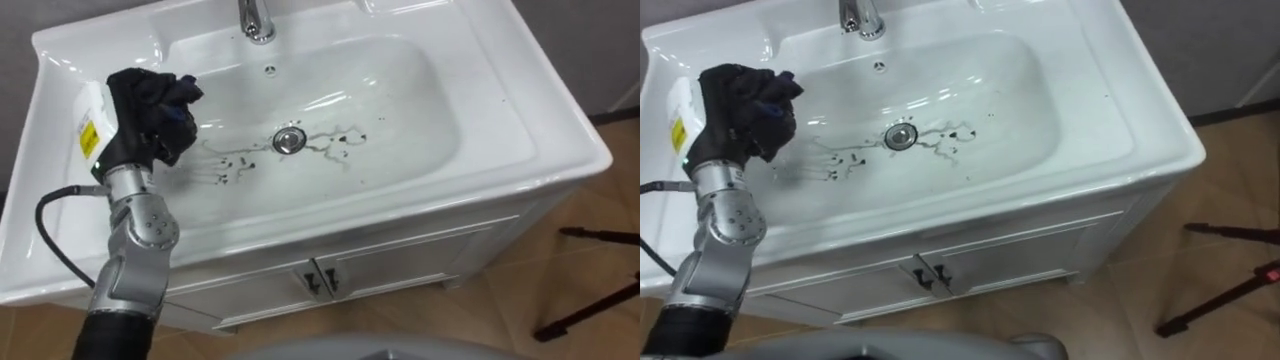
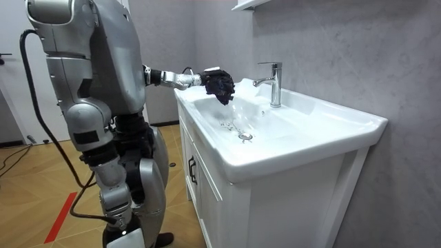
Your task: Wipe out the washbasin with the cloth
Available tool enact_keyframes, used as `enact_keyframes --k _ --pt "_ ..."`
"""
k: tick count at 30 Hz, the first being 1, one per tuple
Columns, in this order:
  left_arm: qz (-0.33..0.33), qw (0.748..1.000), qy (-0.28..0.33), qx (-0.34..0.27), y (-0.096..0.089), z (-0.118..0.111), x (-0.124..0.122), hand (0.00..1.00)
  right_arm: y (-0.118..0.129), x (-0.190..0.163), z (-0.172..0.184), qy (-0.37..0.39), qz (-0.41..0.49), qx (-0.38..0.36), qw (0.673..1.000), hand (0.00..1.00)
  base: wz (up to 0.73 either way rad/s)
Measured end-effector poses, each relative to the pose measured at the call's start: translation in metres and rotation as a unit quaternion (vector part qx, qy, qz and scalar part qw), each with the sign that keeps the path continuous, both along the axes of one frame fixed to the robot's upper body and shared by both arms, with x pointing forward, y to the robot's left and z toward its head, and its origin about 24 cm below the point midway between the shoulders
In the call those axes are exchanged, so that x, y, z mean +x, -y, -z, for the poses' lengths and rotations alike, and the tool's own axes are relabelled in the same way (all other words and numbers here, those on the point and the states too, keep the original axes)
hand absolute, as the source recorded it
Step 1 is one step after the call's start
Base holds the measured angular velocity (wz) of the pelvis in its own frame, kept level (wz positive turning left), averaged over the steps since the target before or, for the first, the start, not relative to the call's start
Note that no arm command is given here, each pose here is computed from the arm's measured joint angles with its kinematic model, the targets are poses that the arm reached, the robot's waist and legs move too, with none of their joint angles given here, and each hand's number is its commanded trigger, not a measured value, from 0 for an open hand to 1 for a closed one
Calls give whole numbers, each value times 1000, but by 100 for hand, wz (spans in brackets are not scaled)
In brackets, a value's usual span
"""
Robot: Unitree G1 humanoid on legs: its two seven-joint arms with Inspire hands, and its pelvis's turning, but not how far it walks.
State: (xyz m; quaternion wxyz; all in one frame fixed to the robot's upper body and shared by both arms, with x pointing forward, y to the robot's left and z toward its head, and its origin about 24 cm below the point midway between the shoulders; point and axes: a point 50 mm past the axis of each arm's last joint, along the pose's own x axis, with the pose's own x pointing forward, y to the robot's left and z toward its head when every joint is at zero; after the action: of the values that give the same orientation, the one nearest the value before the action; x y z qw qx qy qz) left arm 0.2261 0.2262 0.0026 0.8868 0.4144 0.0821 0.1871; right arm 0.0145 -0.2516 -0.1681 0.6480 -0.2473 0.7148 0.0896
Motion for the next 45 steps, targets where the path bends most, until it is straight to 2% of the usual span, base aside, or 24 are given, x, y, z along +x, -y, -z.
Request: enact_keyframes --k 7,14,20,25,35,39,45 --pt "6 995 -96 7 -4 28 -1 100 1 2 -1 -4 3 0 1000 0 -6" --pt "25 990 -139 -4 -1 34 -3 100 0 -1 0 -13 9 -3 1000 0 1" --pt "63 981 -178 47 6 40 -3 100 1 -1 0 -13 9 -5 1000 0 0" --pt "58 970 -219 84 2 50 -4 100 2 0 -1 -5 7 -16 1000 0 -2" --pt "55 963 -252 81 -1 58 -2 100 4 0 -1 2 5 -34 999 0 -1" --pt "60 955 -278 82 -1 69 -7 100 5 3 -2 9 4 -41 999 0 0" --pt "69 955 -274 87 4 69 -4 100 5 4 -2 11 15 -42 999 0 -9"
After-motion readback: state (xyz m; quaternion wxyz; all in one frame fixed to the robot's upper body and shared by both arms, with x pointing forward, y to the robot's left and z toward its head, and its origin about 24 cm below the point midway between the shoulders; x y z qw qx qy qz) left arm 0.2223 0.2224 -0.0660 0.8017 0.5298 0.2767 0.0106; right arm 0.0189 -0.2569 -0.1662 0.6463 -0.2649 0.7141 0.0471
